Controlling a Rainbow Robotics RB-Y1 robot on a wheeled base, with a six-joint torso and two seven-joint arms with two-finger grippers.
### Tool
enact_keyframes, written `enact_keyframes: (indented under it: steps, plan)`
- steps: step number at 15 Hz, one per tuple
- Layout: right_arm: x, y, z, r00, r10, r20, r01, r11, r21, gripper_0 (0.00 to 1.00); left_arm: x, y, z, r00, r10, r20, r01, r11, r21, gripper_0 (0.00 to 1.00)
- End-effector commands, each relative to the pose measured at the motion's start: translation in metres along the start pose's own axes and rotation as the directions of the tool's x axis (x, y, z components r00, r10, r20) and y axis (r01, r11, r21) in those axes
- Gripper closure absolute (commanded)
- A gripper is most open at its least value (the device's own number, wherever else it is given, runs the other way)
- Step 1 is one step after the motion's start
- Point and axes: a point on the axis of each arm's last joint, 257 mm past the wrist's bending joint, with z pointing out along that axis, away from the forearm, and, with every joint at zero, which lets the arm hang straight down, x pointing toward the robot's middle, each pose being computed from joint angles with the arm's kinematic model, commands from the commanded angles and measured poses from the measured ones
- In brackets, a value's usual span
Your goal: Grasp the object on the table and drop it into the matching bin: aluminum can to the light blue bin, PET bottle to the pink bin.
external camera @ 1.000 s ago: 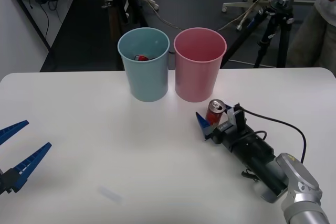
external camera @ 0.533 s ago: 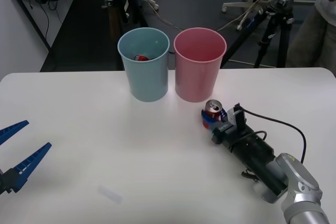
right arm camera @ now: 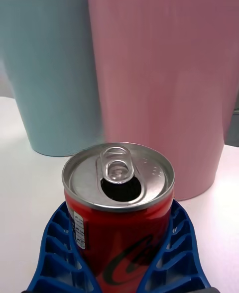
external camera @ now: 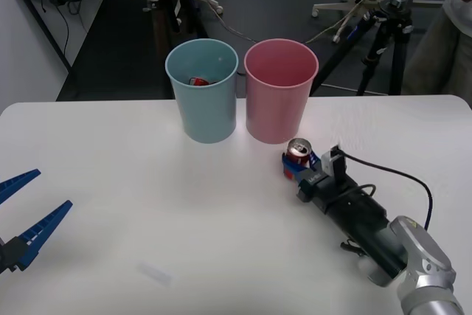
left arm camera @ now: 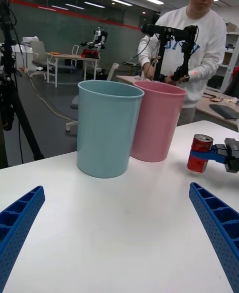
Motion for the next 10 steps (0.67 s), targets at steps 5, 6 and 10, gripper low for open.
enact_keyframes:
  steps: [5, 6, 10]
  plan:
    - [-0.068, 0.036, -0.019, 0.989, -0.03, 0.142, 0.038, 0.9979, -0.052, 1.0, 0.0, 0.0, 0.0, 1.0, 0.0, 0.0, 0.0, 1.0, 0.0, 0.0]
    - [-0.08, 0.042, -0.023, 0.986, -0.038, 0.162, 0.047, 0.9974, -0.054, 1.0, 0.0, 0.0, 0.0, 1.0, 0.0, 0.0, 0.0, 1.0, 0.0, 0.0]
    - [-0.136, 0.068, -0.042, 0.969, -0.063, 0.241, 0.078, 0.9955, -0.054, 1.0, 0.0, 0.0, 0.0, 1.0, 0.0, 0.0, 0.0, 1.0, 0.0, 0.0]
